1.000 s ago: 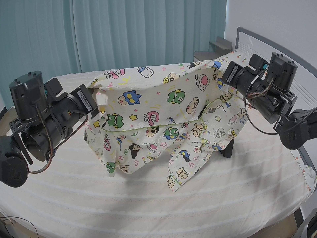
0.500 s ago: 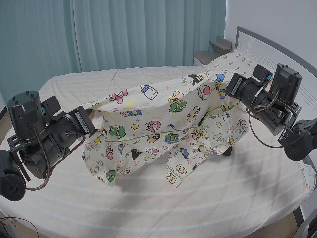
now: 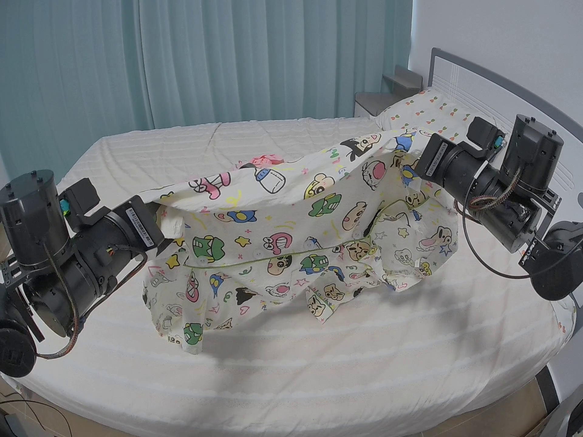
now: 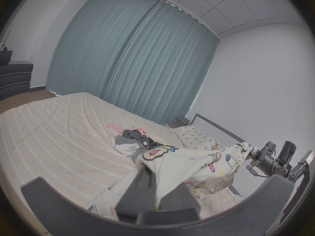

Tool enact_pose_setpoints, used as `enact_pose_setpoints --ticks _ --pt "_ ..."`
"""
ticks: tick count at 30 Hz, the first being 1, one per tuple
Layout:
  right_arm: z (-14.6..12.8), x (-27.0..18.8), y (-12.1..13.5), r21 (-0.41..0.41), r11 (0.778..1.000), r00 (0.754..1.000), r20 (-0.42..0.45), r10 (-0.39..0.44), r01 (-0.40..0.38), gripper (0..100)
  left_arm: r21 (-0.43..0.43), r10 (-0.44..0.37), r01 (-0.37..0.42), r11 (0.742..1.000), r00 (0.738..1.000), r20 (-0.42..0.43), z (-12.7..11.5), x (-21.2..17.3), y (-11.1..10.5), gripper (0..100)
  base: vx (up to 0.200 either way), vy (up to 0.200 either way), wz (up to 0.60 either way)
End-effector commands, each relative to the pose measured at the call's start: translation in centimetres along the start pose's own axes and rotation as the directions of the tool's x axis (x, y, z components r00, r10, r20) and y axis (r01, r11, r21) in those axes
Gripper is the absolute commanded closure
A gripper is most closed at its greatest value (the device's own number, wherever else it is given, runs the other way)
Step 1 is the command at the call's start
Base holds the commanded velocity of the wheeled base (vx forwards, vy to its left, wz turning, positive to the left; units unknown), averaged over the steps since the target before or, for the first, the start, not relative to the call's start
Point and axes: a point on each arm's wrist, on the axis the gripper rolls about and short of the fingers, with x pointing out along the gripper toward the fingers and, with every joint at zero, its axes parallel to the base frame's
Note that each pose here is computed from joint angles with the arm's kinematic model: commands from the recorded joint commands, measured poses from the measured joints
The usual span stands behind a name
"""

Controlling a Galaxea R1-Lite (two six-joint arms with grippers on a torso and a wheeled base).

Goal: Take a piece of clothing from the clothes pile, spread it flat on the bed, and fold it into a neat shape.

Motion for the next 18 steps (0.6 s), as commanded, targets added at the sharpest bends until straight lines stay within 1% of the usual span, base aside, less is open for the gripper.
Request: enact_pose_setpoints --ticks 1,2,7,11,18 --pt "0.5 -1.0 0.5 0.004 1.000 1.000 0.004 0.020 -0.020 100 -0.005 -0.019 0.019 1.000 1.000 0.010 0.2 -1.3 0.3 100 0.000 0.000 0.00" --pt "0.2 -1.1 0.6 0.003 1.000 1.000 -0.007 0.024 -0.024 100 -0.004 -0.020 0.020 1.000 1.000 0.010 0.2 -1.5 0.3 100 0.000 0.000 0.00" --pt "-1.1 -1.3 0.3 -0.002 1.000 0.999 -0.052 0.016 -0.016 100 -0.007 -0.021 0.021 1.000 1.000 0.014 0.3 -1.6 0.4 100 0.000 0.200 0.00" --pt "-1.2 -1.4 0.3 0.020 1.000 0.998 -0.057 0.016 -0.015 100 -0.007 -0.013 0.013 1.000 1.000 0.016 0.4 -1.5 0.5 100 0.000 0.200 0.00" --pt "-1.5 -1.4 0.4 0.022 1.000 0.998 -0.066 0.021 -0.019 100 -0.002 -0.006 0.006 1.000 1.000 0.005 0.2 -1.5 0.6 100 0.000 0.200 0.00"
